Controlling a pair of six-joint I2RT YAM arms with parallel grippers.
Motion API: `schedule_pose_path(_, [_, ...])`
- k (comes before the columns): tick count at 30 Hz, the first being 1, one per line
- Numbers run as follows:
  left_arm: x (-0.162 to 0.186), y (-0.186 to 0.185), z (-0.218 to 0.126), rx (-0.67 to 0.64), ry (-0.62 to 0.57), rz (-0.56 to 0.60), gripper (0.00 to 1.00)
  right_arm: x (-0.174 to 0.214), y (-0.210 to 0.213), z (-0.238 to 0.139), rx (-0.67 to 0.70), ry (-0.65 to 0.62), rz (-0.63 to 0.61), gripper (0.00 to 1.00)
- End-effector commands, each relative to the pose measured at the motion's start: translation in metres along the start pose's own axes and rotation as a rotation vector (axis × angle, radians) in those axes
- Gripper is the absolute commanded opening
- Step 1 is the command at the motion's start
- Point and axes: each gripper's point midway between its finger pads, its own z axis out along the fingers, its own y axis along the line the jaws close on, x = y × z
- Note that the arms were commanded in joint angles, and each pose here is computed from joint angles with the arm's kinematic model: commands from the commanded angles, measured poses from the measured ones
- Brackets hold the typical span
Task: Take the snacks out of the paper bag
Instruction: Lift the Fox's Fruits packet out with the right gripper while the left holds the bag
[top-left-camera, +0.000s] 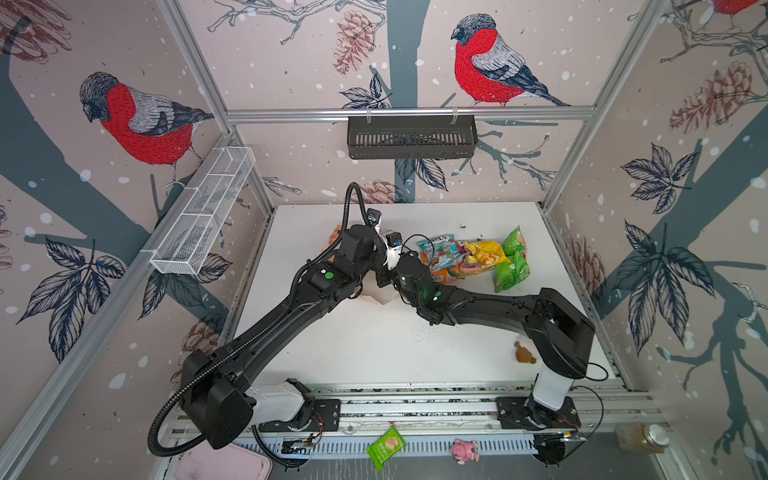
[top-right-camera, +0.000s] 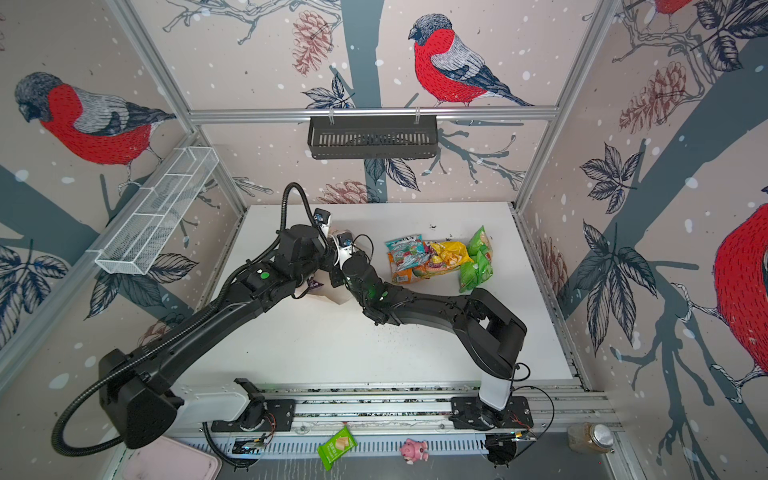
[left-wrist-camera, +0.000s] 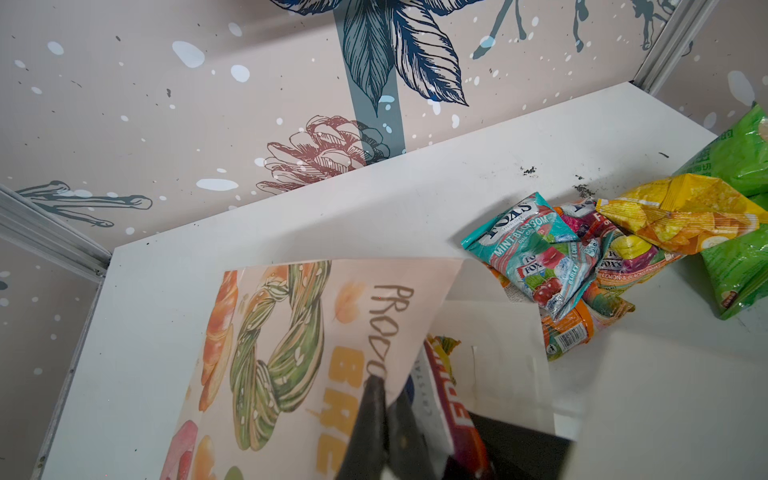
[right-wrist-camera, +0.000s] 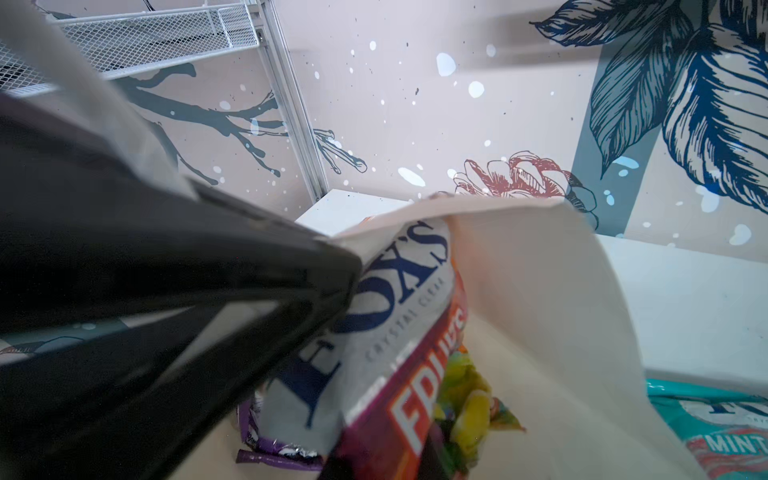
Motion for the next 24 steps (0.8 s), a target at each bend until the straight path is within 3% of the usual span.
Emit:
schedule_pose_path(1, [0.006, 0.001, -0.001, 0.003, 0.023, 0.021, 0.0, -0.037, 0.005, -0.006, -0.025, -0.113, 0.063, 0.09])
schedule_pose_path(24, [-0.028, 0.005, -0.008, 0.067, -0.069, 0.017, 0.0, -0.027, -0.012, -0.022, 0.03, -0.053, 0.076, 0.06])
